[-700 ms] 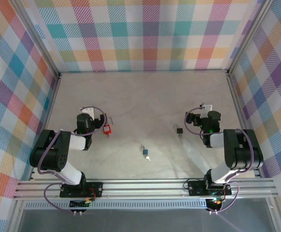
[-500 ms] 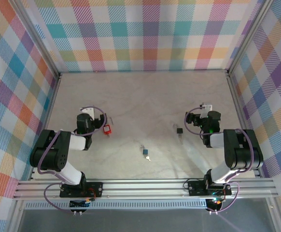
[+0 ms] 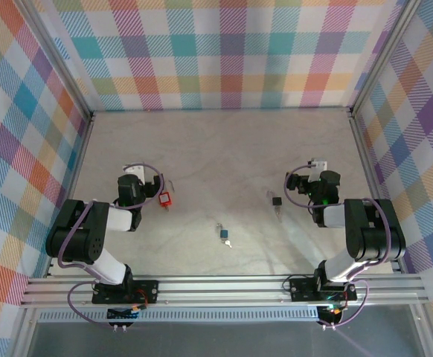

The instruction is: Lock with the key

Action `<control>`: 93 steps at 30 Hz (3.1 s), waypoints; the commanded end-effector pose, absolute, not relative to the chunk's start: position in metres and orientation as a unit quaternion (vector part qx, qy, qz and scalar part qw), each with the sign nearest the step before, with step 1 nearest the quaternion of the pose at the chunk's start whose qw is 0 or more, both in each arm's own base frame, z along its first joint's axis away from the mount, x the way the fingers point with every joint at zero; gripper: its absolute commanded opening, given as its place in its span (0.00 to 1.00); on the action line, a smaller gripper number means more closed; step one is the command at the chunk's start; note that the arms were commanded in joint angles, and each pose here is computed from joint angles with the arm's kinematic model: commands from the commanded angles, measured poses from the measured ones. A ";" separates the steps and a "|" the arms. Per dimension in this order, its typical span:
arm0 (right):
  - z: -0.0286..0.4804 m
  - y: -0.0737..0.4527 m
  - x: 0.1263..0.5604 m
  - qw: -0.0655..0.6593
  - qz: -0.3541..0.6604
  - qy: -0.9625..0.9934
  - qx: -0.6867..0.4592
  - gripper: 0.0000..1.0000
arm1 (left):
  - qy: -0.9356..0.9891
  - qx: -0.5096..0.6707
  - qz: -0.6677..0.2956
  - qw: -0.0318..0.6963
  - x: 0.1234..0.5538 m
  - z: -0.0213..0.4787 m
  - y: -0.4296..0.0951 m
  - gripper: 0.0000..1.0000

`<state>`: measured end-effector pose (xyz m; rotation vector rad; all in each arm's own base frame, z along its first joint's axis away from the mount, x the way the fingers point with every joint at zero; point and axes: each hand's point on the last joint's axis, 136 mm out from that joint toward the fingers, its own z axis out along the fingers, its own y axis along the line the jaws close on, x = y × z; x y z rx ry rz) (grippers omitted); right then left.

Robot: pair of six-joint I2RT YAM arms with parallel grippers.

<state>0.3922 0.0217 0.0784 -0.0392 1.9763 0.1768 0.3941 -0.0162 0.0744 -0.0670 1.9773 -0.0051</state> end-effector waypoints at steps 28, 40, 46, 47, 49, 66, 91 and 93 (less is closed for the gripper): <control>0.212 0.084 0.388 0.444 0.375 0.798 0.159 0.99 | 0.655 -0.367 -0.299 0.589 0.324 0.258 -0.005 1.00; 0.220 0.114 0.370 0.398 0.336 0.849 0.086 0.99 | 0.778 -0.415 -0.252 0.399 0.282 0.222 -0.048 1.00; 0.204 0.135 0.354 0.354 0.323 0.876 0.058 0.99 | 0.857 -0.355 -0.146 0.345 0.257 0.202 -0.064 1.00; 0.204 0.138 0.351 0.350 0.320 0.879 0.050 0.99 | 0.869 -0.343 -0.121 0.337 0.255 0.199 -0.063 1.00; 0.202 0.143 0.345 0.347 0.305 0.886 0.036 0.99 | 0.885 -0.322 -0.088 0.324 0.253 0.194 -0.061 1.00; 0.184 0.194 0.289 0.306 0.272 0.909 -0.076 0.99 | 0.954 -0.223 -0.026 0.200 0.296 0.121 -0.100 1.00; 0.167 0.251 0.228 0.268 0.275 0.908 -0.171 0.99 | 0.959 -0.241 -0.025 0.147 0.307 0.044 -0.099 0.79; 0.165 0.253 0.225 0.266 0.274 0.908 -0.174 0.99 | 0.959 -0.244 -0.024 0.144 0.307 0.039 -0.098 0.79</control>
